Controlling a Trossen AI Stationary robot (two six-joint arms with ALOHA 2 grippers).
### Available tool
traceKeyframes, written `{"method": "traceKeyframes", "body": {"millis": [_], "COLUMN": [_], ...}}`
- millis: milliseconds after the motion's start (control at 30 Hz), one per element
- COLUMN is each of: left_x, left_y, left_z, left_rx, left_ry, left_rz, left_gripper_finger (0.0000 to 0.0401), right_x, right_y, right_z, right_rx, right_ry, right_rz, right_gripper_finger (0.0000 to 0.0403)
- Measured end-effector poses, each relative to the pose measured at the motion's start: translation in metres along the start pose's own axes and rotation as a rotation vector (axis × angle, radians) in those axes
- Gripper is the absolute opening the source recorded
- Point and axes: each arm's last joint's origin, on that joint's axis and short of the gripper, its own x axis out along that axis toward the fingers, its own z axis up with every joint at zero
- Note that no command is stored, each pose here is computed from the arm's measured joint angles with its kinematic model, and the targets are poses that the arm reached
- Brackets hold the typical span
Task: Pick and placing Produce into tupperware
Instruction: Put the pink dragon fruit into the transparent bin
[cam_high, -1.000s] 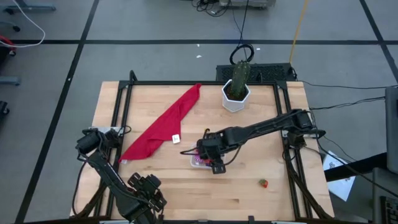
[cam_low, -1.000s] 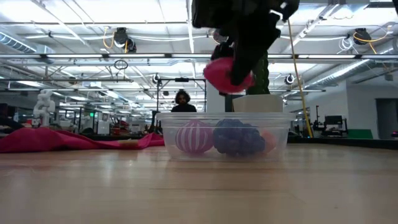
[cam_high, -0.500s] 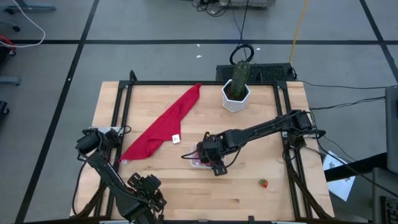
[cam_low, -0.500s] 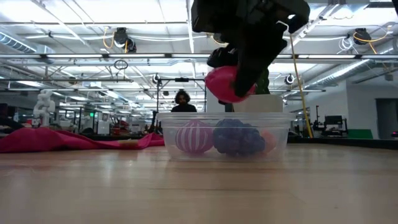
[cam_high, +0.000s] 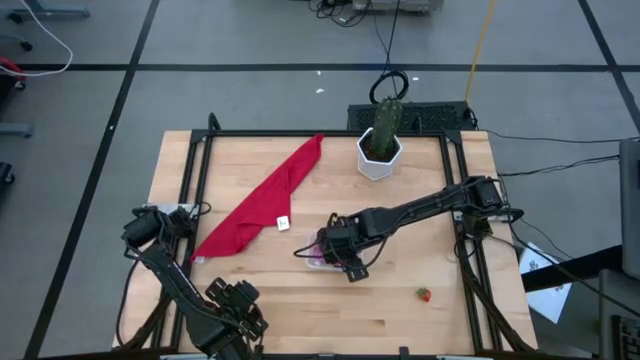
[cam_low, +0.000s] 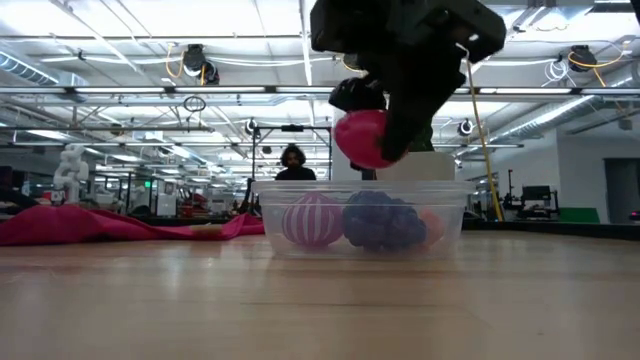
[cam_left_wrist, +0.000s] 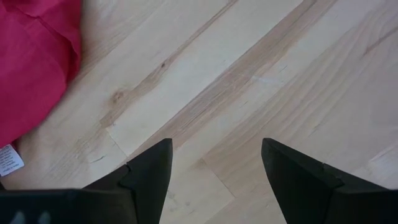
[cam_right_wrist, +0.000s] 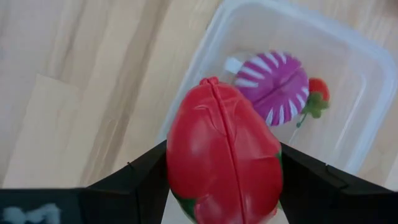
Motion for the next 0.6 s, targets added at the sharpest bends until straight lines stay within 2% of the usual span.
{"method": "traceKeyframes", "body": {"millis": [367, 600], "left_x": [0.000, 0.000], "left_y": [0.000, 0.000], "left_z": [0.000, 0.000], "left_rx": [-0.003, -0.003], "left_ry": [0.000, -0.001], "left_rz": [0.000, 0.000], "left_gripper_finger": [0.0253, 0.0253], "right_x": [0.013, 0.020], "right_y": [-0.020, -0.023], "right_z": [-0.017, -0.026], "right_rx": [0.103, 0.084], "right_ry": [0.040, 0.074], "right_rz": [-0.014, -0.012], "right_gripper_finger": [0.0238, 0.0238]}}
